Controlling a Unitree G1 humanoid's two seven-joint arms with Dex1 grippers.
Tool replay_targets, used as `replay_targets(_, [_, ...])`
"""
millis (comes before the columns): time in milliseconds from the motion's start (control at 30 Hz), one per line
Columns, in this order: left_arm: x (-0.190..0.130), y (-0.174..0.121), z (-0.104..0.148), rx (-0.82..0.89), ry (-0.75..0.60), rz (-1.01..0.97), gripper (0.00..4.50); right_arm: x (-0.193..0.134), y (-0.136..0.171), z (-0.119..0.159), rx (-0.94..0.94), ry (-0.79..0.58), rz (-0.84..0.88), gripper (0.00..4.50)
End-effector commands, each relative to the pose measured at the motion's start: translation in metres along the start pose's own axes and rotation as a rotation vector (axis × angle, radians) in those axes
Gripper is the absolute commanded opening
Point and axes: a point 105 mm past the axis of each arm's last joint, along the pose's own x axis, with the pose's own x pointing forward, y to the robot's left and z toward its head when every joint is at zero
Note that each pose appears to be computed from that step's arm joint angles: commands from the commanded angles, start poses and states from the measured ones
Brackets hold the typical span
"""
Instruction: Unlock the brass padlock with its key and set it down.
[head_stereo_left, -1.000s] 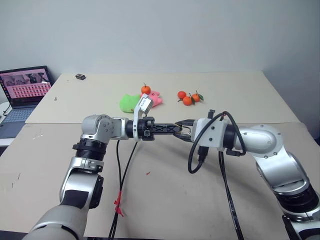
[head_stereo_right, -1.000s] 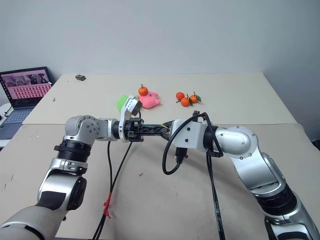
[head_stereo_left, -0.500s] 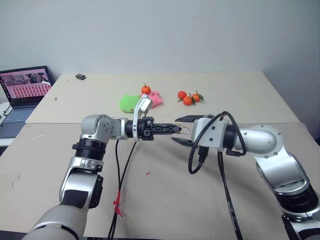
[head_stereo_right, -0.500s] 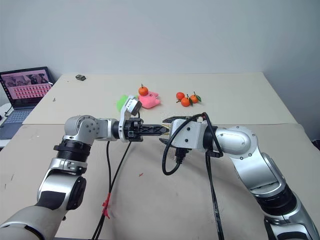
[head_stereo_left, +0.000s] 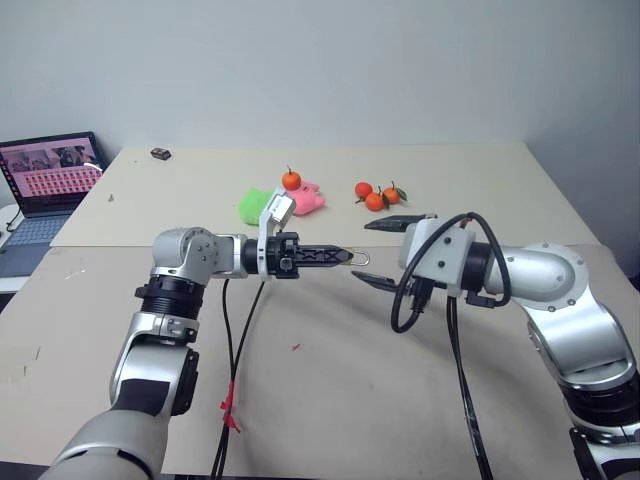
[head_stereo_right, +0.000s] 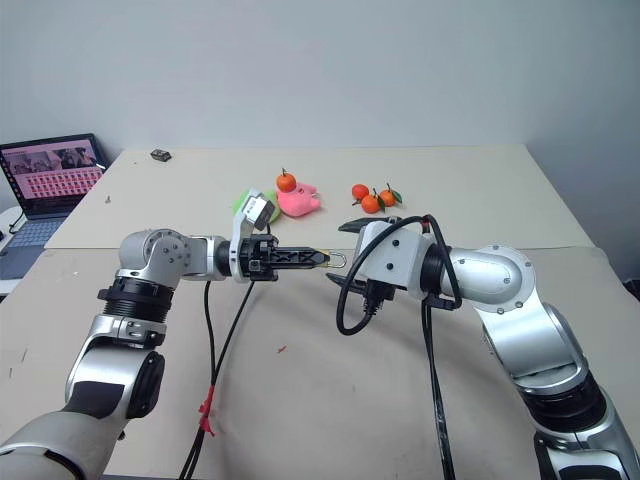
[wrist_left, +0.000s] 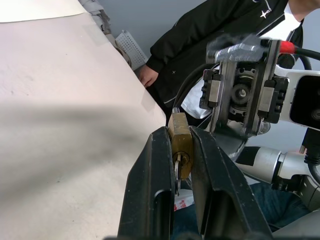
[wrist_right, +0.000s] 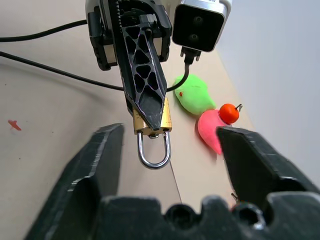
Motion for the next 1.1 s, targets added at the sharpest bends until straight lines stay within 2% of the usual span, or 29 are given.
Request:
replay_targets(33, [-0.001, -0.01, 0.01, 0.042, -0.016, -0.024, 0.05, -0.006, -0.006, 0.009, -0.021, -0.026, -0.03, 2.01])
replay_targets(200, [-0.001, -0.013, 0.012, 0.046, -0.02, -0.029, 0.05, -0.004, -0.003, 0.006, -0.018, -0.024, -0.017, 0.23])
replay_targets(233, [-0.001, -0.013, 0.013, 0.047, -0.022, -0.03, 0.05, -0.004, -0.002, 0.006, -0.019, -0.024, -0.015, 0.05])
replay_targets(1100, [0.007, -0.059, 0.026, 0.099, -0.032, -0.108, 0.05, 0.004, 0.004, -0.018, -0.049, 0.015, -0.002, 0.05])
